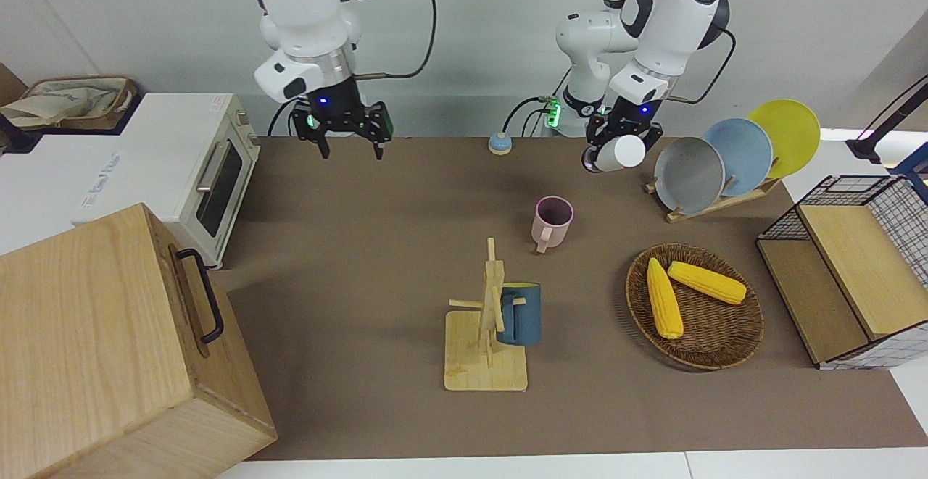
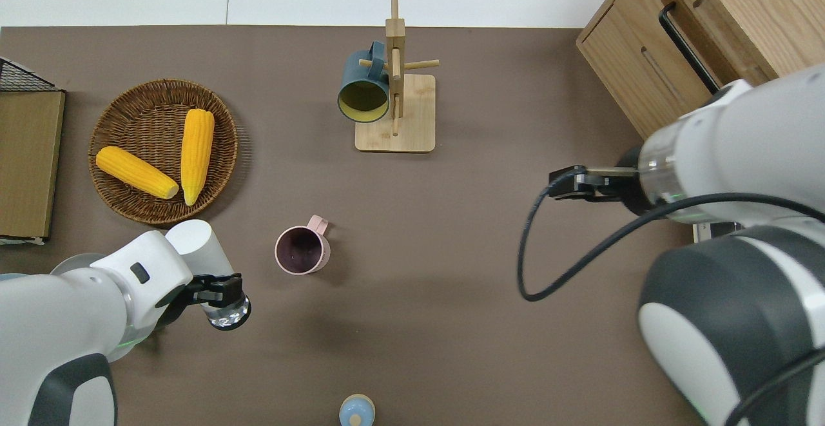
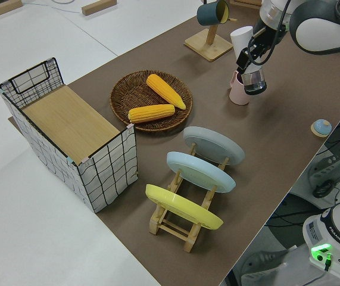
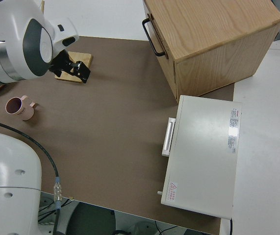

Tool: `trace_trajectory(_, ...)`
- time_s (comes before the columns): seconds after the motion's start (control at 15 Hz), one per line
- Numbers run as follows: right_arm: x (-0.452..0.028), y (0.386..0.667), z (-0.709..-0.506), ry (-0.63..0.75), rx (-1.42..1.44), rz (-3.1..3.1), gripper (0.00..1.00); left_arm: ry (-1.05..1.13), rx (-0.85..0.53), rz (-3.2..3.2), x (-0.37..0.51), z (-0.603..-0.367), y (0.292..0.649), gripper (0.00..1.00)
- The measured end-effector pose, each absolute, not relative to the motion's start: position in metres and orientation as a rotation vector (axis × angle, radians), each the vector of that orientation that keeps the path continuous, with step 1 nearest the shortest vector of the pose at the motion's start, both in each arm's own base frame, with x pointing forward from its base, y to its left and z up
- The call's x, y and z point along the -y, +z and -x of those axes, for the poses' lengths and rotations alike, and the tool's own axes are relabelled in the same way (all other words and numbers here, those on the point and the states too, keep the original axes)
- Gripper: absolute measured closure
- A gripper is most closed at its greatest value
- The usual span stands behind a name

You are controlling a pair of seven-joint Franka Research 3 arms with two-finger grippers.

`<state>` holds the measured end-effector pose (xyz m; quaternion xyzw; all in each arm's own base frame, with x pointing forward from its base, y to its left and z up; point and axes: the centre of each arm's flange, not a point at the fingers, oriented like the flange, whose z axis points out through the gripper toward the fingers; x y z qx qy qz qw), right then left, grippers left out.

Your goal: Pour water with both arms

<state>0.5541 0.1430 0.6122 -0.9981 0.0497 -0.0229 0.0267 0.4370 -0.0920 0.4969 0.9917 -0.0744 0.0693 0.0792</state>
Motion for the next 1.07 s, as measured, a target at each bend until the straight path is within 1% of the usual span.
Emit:
trace_trajectory(0.2, -0.091, 0.629, -0.551, -0.088, -0.109, 3.109, 0.01, 0.184, 0.257, -2.948, 0.108, -0.431, 0.489, 0.37)
trace_trajectory(0.4, -0.061, 0.641, -0.543, -0.083, -0.078, 3.121, 0.01, 0.167, 0.291, -2.942, 0.118, -0.426, 0.484, 0.37)
trace_trajectory(0.53, -0.045, 0.647, -0.537, -0.077, -0.050, 3.143, 0.00, 0.148, 0.310, -2.941, 0.124, -0.423, 0.478, 0.37)
trace_trajectory(0.73, -0.023, 0.656, -0.523, -0.032, -0.022, 3.173, 0.00, 0.113, 0.362, -2.938, 0.139, -0.414, 0.468, 0.37)
trace_trajectory(0.87, -0.013, 0.657, -0.520, -0.013, -0.007, 3.173, 0.00, 0.097, 0.399, -2.941, 0.150, -0.409, 0.463, 0.37)
trace_trajectory(1.07, -0.014, 0.654, -0.519, 0.001, -0.003, 3.173, 0.00, 0.065, 0.439, -2.947, 0.164, -0.403, 0.454, 0.37)
